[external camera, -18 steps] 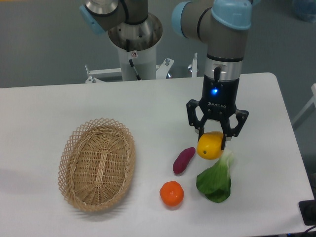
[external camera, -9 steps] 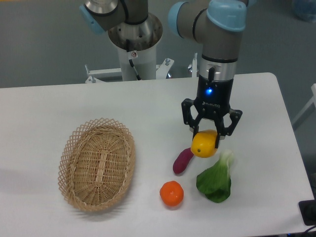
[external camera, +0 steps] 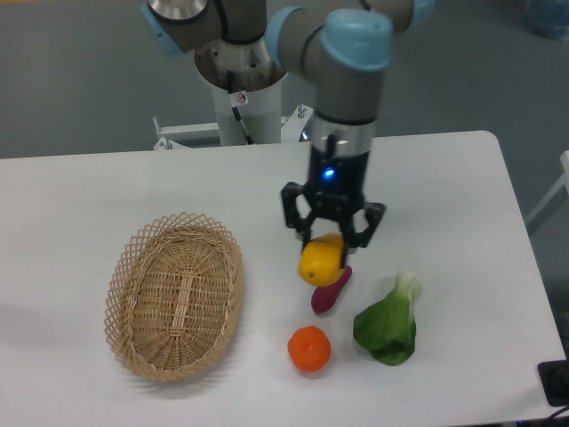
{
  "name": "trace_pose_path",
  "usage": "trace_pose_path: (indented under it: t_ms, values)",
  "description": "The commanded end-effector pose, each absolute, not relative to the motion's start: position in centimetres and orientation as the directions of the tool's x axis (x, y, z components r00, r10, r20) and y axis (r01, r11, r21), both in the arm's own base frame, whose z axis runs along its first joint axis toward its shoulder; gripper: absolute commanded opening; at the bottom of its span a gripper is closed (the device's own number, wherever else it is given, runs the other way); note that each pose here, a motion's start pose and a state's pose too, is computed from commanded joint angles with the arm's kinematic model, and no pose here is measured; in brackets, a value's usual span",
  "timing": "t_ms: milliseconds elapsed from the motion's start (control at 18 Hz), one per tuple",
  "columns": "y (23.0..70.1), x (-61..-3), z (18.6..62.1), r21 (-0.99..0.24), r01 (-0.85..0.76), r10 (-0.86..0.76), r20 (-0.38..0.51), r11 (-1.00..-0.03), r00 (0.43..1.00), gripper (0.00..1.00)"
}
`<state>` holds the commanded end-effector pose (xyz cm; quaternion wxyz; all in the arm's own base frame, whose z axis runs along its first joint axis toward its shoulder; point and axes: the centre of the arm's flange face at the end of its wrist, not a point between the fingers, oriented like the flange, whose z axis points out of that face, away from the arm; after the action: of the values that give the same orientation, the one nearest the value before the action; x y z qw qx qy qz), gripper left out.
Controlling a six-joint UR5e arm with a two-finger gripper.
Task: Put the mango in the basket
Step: 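Carry the yellow mango over to the wicker basket and lower it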
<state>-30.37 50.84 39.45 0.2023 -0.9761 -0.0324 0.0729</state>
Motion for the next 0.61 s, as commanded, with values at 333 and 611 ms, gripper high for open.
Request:
trace_pose_path:
  t_ms: [333, 611]
  values:
    - [56.2, -22.1, 33.5, -0.281, 0.038, 0.07, -0.104, -0.959, 0.992, 0.6]
    - [58.8, -17.7, 29.4, -0.21, -0.017, 0.003, -0.093, -0.978, 0.996, 0.6]
